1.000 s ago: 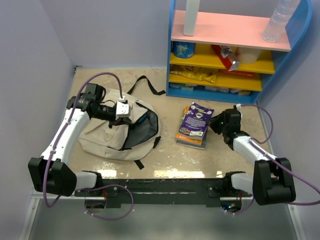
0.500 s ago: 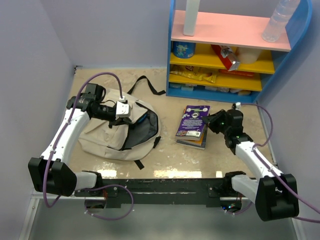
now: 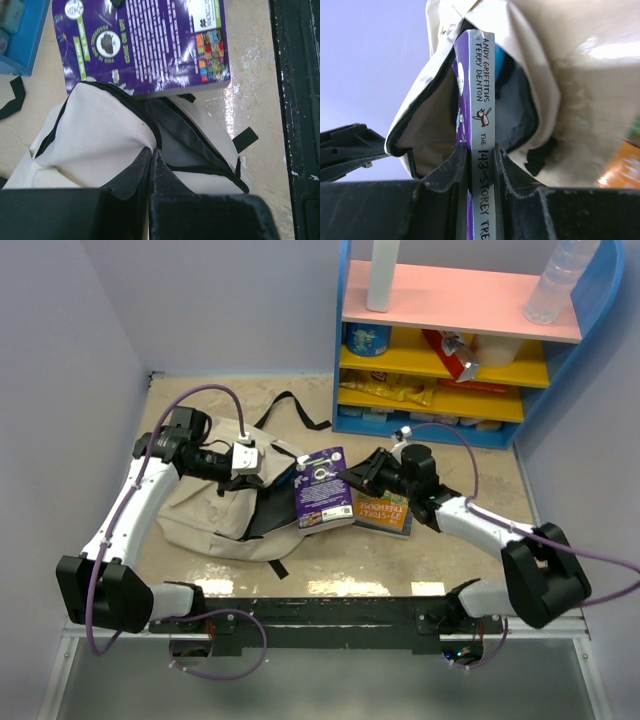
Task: Pack the student bag
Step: Place the book in the student bag.
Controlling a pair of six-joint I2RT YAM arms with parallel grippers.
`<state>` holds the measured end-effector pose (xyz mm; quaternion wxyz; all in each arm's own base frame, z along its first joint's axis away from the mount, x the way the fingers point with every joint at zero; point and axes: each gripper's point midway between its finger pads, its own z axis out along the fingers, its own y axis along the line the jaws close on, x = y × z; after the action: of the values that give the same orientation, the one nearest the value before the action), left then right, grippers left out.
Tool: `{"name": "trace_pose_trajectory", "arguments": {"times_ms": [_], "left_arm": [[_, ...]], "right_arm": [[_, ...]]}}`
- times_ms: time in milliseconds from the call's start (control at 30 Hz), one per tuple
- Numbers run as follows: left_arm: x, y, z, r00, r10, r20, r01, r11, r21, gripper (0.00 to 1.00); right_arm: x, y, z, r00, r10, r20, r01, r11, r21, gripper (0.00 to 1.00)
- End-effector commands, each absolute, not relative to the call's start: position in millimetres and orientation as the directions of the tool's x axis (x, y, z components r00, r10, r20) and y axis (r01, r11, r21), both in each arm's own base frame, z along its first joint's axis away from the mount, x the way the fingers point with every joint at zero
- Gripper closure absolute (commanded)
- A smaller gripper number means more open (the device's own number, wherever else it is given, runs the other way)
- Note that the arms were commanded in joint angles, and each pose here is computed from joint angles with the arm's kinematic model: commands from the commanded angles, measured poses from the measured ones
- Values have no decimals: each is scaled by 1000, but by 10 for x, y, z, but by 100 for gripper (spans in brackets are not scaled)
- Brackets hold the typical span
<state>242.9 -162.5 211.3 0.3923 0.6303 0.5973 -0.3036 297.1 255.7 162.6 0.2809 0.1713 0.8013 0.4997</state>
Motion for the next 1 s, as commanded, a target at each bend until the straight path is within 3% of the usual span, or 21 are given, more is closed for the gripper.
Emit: {"name": "trace_pose_trajectory", "arguments": {"times_ms": [0, 167, 367, 567, 833, 933, 967], "left_arm": [[2384, -1736, 2461, 194, 434, -880, 977, -7, 212, 100], [2366, -1735, 2533, 206, 431, -878, 974, -8, 225, 100], [2334, -1739, 2558, 211, 424, -881, 974, -11, 228, 100], [2290, -1762, 2574, 199, 404, -893, 977, -16, 211, 100], [2237, -1759, 2583, 192, 405, -894, 979, -22, 201, 100], [2220, -1761, 2578, 194, 402, -895, 980, -28, 199, 100], [2223, -1757, 2570, 190, 403, -895, 980, -26, 196, 100]], "right_arm": [[2949, 3097, 2140, -842, 468, -268, -162, 255, 953, 100], [2897, 3631, 1933, -911, 352, -217, -140, 232, 963, 100], [2949, 3973, 2129, -925, 287, -250, -208, 171, 963, 100], [3186, 4156, 2314, -913, 323, -250, -234, 89, 968, 100], [3607, 4575, 2025, -914, 364, -181, -178, 42, 983, 100], [3776, 4661, 2032, -902, 392, -183, -180, 45, 983, 100], [3816, 4683, 1917, -899, 390, -197, -171, 100, 980, 100]]}}
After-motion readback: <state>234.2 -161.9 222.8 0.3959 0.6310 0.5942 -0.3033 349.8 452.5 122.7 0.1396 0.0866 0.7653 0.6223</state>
